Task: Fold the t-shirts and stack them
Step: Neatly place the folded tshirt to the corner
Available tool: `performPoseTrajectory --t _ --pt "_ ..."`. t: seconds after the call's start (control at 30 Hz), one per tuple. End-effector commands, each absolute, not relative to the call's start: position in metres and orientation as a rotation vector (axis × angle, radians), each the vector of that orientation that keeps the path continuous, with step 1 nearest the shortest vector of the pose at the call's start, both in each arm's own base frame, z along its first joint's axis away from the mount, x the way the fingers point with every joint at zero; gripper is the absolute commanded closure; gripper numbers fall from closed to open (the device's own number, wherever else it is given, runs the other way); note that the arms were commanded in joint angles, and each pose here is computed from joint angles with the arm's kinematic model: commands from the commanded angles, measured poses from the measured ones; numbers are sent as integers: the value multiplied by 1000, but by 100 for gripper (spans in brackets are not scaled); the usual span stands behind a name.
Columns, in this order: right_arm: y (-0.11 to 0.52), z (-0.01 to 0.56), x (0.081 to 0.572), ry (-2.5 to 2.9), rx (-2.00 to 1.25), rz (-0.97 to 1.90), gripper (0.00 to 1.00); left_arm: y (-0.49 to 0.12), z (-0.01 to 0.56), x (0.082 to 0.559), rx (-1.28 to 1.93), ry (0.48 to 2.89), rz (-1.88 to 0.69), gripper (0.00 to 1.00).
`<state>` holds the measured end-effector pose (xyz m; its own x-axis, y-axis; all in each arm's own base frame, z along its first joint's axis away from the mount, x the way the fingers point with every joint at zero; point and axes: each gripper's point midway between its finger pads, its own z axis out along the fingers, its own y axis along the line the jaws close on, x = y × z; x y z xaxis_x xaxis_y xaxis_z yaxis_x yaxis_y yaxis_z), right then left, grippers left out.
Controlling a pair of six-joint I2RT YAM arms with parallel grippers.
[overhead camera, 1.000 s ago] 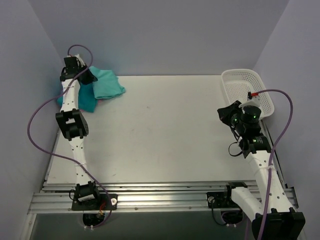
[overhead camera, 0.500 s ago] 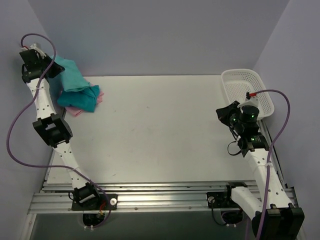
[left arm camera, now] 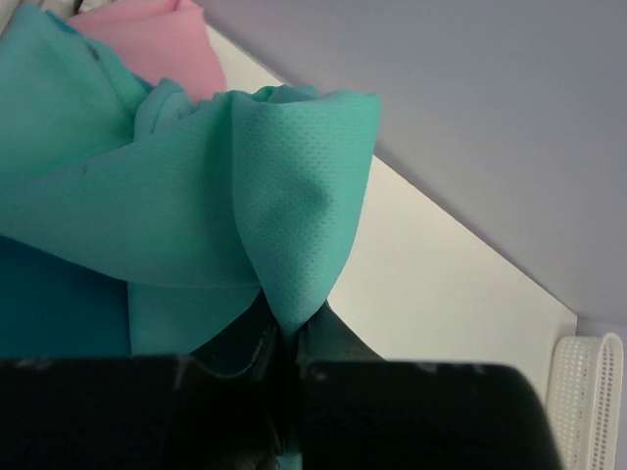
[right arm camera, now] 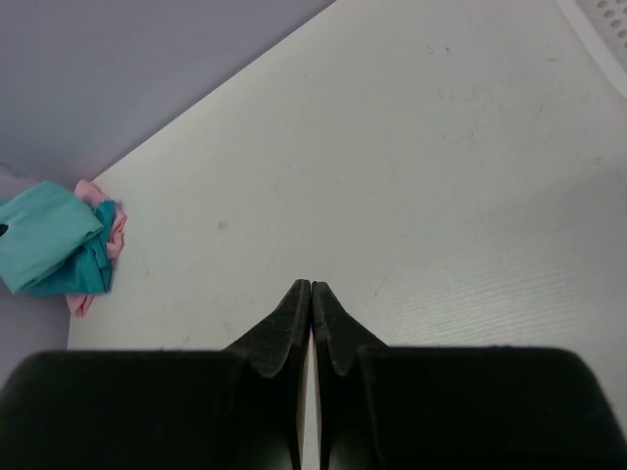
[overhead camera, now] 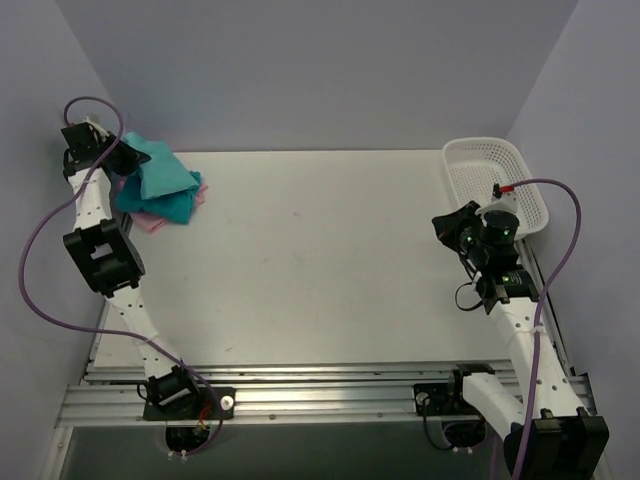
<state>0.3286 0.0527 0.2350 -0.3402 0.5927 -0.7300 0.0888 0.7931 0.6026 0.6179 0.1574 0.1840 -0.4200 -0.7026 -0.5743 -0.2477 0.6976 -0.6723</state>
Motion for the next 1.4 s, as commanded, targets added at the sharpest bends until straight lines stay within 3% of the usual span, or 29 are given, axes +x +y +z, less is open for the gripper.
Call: performPoseTrajectory --t 0.0,0.03,0.07,0.13,0.27,0.4,0.57,0.73,0.8,0.83,0.87,1.07,1.13,1.17,1.2,1.27,1.37 --pt "54 242 331 1839 498 581 100 192 240 595 -906 1832 -509 98" --pt "55 243 332 1839 495 587 100 201 244 591 -972 1779 -494 98" --pt "56 241 331 1841 493 590 100 213 210 573 -1106 1789 -426 98" --pt "57 240 332 1841 491 597 100 235 237 551 -1200 1628 -418 98" --pt "59 235 332 1857 485 595 100 265 233 479 -1388 1440 -216 98" --pt "63 235 333 1856 478 606 100 278 264 431 -1407 1273 -97 98" --pt "73 236 334 1856 463 637 100 271 255 416 -1440 1262 -122 98" --pt "77 237 333 1859 454 619 100 237 265 441 -1305 1302 -302 98" --pt "77 237 334 1859 454 614 100 197 289 458 -1179 1380 -331 98" --pt "78 237 334 1859 454 617 100 176 336 473 -1051 1382 -398 98" --pt "79 236 334 1863 453 619 100 157 336 488 -1008 1459 -427 98" --pt "76 237 335 1858 465 592 100 -33 417 556 -411 1715 -757 98" --pt "73 238 334 1857 465 574 100 -92 405 555 -285 1858 -850 98" --pt "71 237 335 1857 472 561 100 -123 363 574 -255 1964 -913 98" --pt "71 238 335 1857 472 558 100 -148 400 556 -128 1919 -1019 98" --pt "70 238 336 1855 474 549 100 -192 373 561 -65 1966 -1216 98" --pt "67 236 336 1859 482 533 100 -222 381 561 82 1867 -1469 98"
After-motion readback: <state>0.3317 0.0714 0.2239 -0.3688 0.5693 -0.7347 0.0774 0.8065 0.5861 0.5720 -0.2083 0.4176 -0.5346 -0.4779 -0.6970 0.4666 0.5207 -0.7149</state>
